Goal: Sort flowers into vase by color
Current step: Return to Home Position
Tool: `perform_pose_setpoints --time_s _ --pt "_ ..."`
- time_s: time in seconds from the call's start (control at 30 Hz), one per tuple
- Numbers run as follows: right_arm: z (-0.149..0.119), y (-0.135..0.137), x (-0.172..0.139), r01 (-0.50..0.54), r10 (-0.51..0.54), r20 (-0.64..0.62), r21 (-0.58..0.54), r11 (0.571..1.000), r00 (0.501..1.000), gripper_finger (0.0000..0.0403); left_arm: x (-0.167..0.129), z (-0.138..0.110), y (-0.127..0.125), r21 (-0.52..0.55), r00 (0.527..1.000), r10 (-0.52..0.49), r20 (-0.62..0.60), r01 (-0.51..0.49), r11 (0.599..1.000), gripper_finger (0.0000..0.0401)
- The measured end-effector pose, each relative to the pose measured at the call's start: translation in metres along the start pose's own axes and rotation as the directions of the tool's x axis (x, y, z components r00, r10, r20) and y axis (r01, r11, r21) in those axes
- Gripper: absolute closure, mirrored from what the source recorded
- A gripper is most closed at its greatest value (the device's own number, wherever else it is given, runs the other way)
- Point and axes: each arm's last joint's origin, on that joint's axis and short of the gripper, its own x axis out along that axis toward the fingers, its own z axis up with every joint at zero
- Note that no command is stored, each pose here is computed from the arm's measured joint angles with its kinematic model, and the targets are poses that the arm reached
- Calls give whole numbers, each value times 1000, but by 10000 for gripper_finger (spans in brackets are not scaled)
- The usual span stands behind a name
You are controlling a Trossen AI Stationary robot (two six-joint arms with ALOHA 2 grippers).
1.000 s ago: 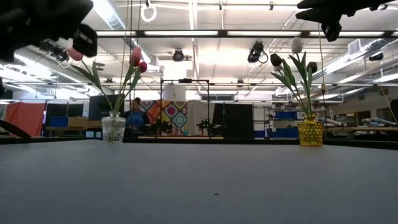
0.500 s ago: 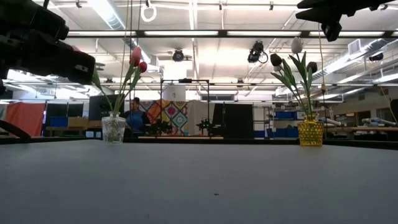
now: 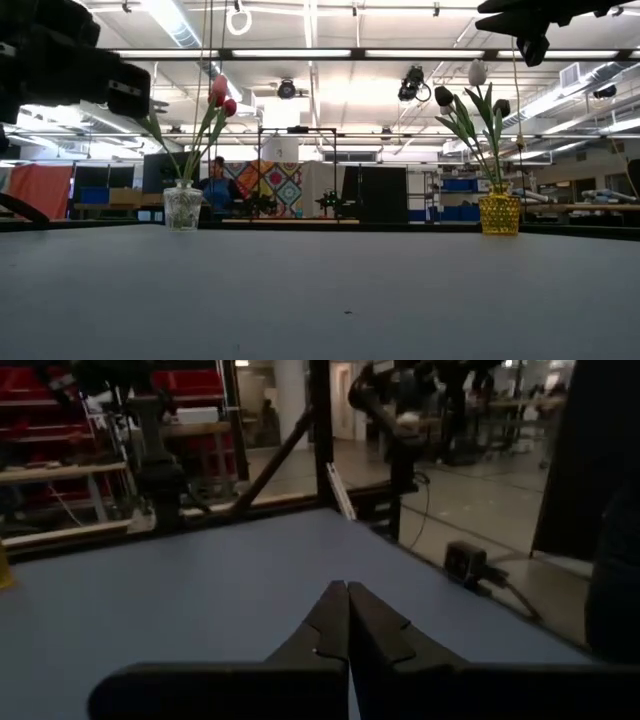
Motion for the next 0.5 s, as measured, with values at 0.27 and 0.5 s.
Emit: perform_pose_setpoints --time_s 0.27,0.5 --pt "0 0 0 0 0 0 0 1000 1000 290 -11 -4 -2 -45 997 71 -28 -72 996 400" --pt "0 0 0 0 0 0 0 1000 1000 290 -11 -5 -1 2 995 96 -37 -96 995 401"
